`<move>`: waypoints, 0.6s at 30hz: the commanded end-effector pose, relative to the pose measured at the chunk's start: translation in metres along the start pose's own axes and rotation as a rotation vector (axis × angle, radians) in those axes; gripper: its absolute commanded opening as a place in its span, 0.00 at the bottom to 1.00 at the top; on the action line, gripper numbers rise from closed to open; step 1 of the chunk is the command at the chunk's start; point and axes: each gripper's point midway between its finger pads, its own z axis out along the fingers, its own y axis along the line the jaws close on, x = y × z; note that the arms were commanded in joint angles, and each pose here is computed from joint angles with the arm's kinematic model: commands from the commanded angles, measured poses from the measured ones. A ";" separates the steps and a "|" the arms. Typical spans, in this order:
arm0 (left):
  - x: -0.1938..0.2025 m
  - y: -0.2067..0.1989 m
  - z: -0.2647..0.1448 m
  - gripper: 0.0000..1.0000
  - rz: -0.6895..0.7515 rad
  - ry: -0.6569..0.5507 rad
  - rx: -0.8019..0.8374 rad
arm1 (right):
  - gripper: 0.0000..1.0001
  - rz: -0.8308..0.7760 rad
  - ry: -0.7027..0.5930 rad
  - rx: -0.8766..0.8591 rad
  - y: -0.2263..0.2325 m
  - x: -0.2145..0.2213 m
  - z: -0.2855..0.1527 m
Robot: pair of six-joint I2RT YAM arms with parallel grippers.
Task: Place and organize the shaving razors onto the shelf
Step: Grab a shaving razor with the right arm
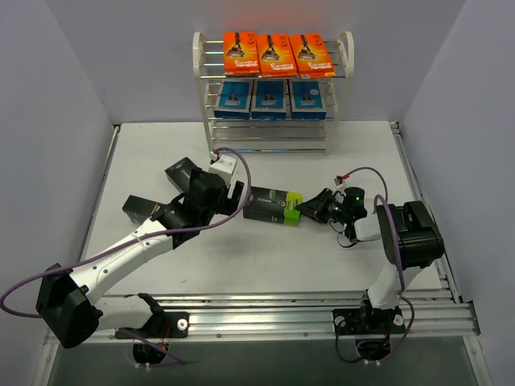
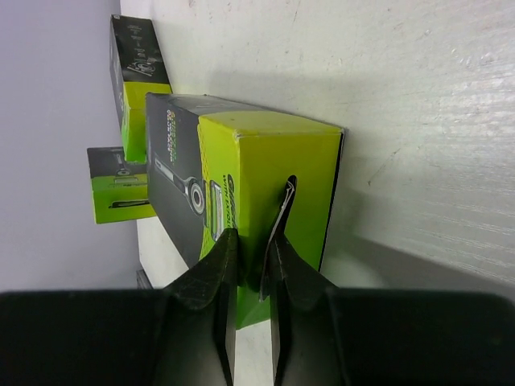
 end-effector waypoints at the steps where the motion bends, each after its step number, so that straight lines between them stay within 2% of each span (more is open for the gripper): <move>1: -0.026 0.001 -0.005 0.94 -0.032 -0.055 0.007 | 0.00 -0.014 -0.001 -0.018 0.011 -0.004 0.000; 18: -0.020 -0.003 0.001 0.94 -0.032 -0.030 0.008 | 0.00 0.004 -0.020 -0.111 0.072 -0.025 -0.015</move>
